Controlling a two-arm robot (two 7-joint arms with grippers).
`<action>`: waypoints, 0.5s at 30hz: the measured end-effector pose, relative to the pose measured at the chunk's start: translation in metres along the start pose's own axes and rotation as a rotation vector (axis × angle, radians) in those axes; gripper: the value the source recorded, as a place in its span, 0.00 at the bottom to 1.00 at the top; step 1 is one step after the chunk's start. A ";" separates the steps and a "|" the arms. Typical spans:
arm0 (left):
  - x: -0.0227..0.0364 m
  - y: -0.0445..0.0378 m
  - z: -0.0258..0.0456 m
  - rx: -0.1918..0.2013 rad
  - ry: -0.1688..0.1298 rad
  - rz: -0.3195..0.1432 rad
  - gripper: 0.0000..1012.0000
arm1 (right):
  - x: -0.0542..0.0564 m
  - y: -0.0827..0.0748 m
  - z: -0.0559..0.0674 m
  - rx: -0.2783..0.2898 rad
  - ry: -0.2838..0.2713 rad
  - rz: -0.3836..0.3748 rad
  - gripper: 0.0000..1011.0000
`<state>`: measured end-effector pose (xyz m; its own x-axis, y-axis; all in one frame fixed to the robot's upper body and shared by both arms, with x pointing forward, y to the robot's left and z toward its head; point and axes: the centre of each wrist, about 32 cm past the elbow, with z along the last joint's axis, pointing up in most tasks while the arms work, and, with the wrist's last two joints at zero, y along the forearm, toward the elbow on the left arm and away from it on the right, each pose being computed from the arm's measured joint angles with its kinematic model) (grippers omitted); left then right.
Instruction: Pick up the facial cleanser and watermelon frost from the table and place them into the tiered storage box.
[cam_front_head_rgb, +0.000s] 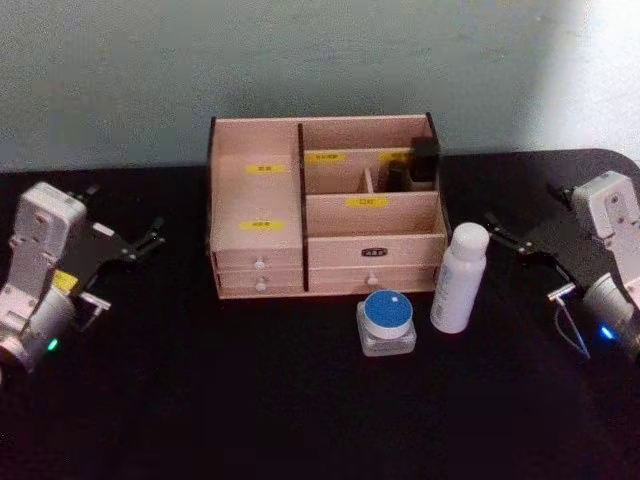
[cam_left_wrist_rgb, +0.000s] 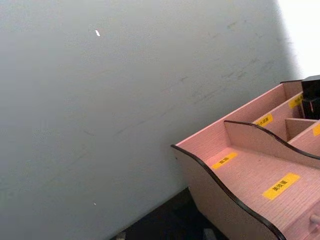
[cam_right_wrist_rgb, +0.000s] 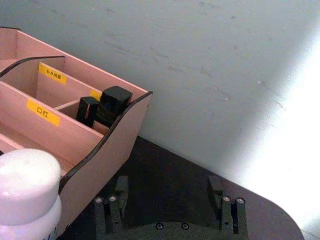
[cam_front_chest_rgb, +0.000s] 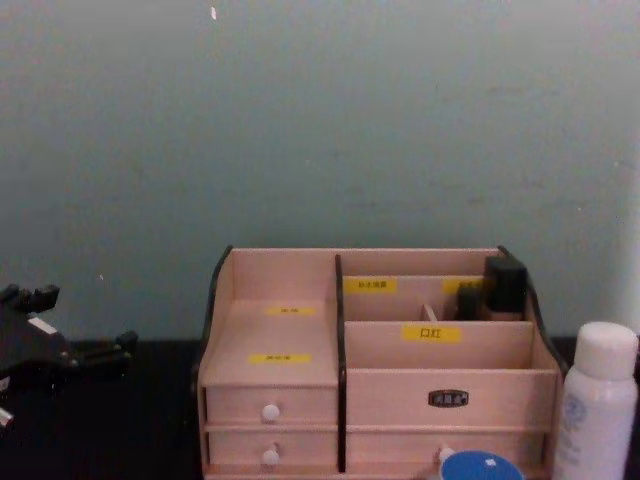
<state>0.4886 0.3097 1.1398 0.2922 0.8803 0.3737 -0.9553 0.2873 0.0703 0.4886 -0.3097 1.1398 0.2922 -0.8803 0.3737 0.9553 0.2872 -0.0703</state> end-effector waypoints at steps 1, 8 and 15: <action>0.0000 0.0000 0.0000 0.000 0.000 0.000 0.99 | 0.000 0.000 0.000 0.000 0.000 0.000 0.99; 0.0000 0.0000 0.0000 0.000 0.000 0.000 0.99 | 0.000 0.000 0.000 0.000 0.000 0.000 0.99; 0.0000 0.0000 0.0000 0.000 0.000 0.000 0.99 | 0.000 0.000 0.000 0.000 0.000 0.000 0.99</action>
<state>0.4886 0.3097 1.1398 0.2923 0.8803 0.3737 -0.9552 0.2873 0.0703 0.4886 -0.3097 1.1398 0.2923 -0.8803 0.3737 0.9553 0.2873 -0.0703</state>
